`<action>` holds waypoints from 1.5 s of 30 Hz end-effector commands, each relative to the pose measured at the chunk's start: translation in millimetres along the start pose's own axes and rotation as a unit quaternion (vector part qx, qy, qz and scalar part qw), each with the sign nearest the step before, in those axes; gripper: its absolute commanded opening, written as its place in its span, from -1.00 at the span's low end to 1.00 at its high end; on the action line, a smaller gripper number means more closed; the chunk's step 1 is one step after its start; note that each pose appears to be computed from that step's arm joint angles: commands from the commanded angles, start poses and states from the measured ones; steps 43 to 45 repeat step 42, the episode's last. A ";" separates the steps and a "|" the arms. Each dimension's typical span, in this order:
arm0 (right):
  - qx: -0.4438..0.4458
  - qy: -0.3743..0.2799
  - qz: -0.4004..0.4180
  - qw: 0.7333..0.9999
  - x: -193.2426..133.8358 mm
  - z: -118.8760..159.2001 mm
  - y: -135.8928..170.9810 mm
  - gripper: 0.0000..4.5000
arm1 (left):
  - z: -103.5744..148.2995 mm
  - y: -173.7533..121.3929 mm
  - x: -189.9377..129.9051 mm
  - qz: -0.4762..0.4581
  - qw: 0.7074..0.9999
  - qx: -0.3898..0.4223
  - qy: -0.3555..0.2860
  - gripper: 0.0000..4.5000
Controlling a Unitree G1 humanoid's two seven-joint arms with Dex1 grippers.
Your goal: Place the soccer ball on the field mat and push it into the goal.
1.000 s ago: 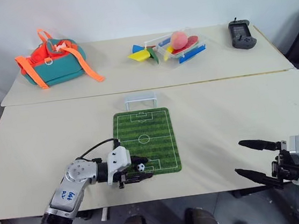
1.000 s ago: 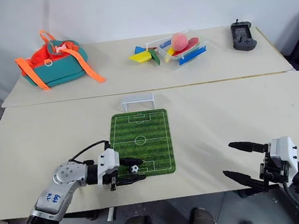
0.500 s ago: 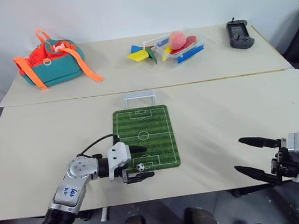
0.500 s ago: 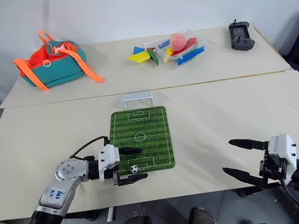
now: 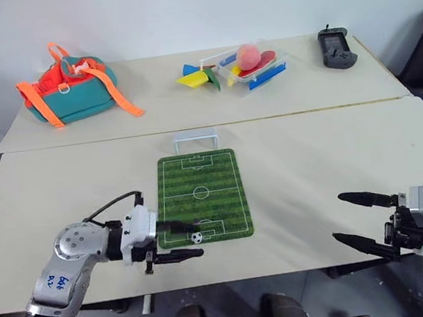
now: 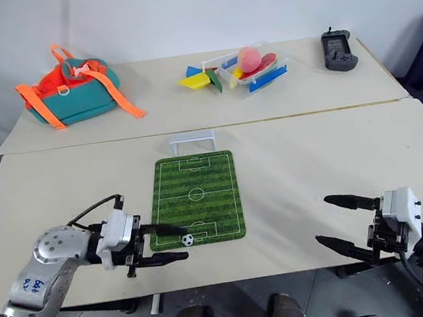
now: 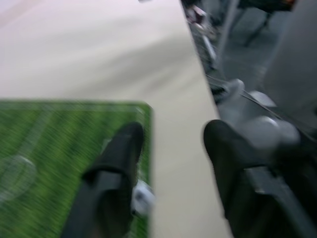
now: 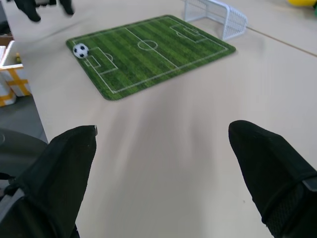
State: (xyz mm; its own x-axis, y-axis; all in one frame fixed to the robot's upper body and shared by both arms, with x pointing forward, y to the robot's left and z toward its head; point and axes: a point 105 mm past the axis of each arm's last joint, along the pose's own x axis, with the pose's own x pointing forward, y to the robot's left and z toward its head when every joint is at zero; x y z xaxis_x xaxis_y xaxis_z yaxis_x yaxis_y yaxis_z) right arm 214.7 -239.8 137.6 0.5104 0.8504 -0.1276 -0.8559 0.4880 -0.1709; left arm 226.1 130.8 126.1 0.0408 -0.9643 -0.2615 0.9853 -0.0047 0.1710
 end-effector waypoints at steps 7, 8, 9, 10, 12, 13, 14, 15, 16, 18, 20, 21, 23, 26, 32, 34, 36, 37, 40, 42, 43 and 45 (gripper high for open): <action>-0.017 -0.034 -0.015 0.999 -3.9 9.2 -2.1 1.00 | -21.6 6.1 13.6 -0.026 0.999 0.001 0.024 -0.99; -0.017 -0.034 -0.020 0.999 -4.2 8.4 -1.6 1.00 | -23.9 10.5 15.1 -0.021 0.999 0.000 0.028 -0.99; -0.016 -0.033 -0.024 0.999 -4.4 7.8 -1.1 1.00 | -26.6 14.4 16.1 -0.018 0.999 0.000 0.034 -0.99; -0.016 -0.033 -0.028 0.999 -4.6 7.3 -0.7 1.00 | -29.4 18.5 16.9 -0.014 0.999 0.002 0.039 -0.99; -0.014 -0.031 -0.034 0.999 -5.6 6.0 0.9 1.00 | -35.8 29.0 18.9 -0.001 0.999 0.012 0.051 -0.99; -0.013 -0.027 -0.038 0.999 -6.6 4.4 1.9 1.00 | -39.3 37.4 19.8 0.014 0.998 0.020 0.060 -0.99; -0.013 -0.026 -0.042 0.999 -7.3 3.4 2.9 1.00 | -41.8 45.9 20.2 0.030 0.997 0.030 0.067 -0.99; -0.013 -0.025 -0.046 0.999 -7.8 3.0 3.1 1.00 | -42.5 53.8 20.4 0.044 0.996 0.037 0.070 -0.99; -0.013 -0.025 -0.051 0.998 -8.2 2.9 2.9 1.00 | -42.6 62.2 20.2 0.061 0.994 0.048 0.072 -0.99; -0.012 -0.027 -0.059 0.998 -8.6 3.1 3.0 1.00 | -32.3 91.8 20.3 0.130 0.986 0.091 0.058 -0.99; -0.011 -0.028 -0.063 0.998 -8.5 2.6 3.5 1.00 | -11.5 119.7 19.4 0.199 0.971 0.131 0.024 -0.99; -0.011 -0.028 -0.064 0.998 -8.3 2.3 3.8 1.00 | -1.2 129.2 18.4 0.221 0.965 0.140 0.006 -0.99; -0.010 -0.027 -0.065 0.997 -7.7 1.7 4.3 1.00 | 16.8 135.7 17.7 0.230 0.961 0.151 -0.027 -0.99; -0.009 -0.025 -0.069 0.997 -7.8 0.7 3.6 1.00 | 38.8 137.5 9.0 0.237 0.959 0.137 -0.074 -0.99; -0.011 -0.021 -0.070 0.997 -7.2 -0.9 -1.8 1.00 | 24.2 130.5 -6.5 0.244 0.968 0.039 -0.045 -0.99; -0.012 -0.019 -0.069 0.997 -7.2 -1.1 -3.3 1.00 | 17.2 126.9 -12.5 0.253 0.967 0.017 -0.030 -0.99; -0.012 -0.017 -0.067 0.998 -7.3 -1.6 -5.0 1.00 | 20.5 115.6 -19.0 0.238 0.970 0.017 -0.057 -0.99; -0.013 -0.016 -0.066 0.998 -7.0 -1.5 -6.6 1.00 | 20.0 110.2 -25.8 0.242 0.968 0.019 -0.059 -0.99; -0.014 -0.013 -0.063 0.998 -6.6 -1.5 -10.8 1.00 | 13.9 103.8 -39.3 0.260 0.964 0.024 -0.046 -0.99; -0.015 -0.011 -0.060 0.998 -5.9 -1.5 -13.8 1.00 | 8.4 99.7 -49.2 0.263 0.964 0.012 -0.041 -0.99; -0.015 -0.011 -0.060 0.998 -5.9 -1.5 -13.8 1.00 | 8.4 99.7 -49.2 0.263 0.964 0.012 -0.041 -0.99; -0.015 -0.011 -0.060 0.998 -5.9 -1.5 -13.8 1.00 | 8.4 99.7 -49.2 0.263 0.964 0.012 -0.041 -0.99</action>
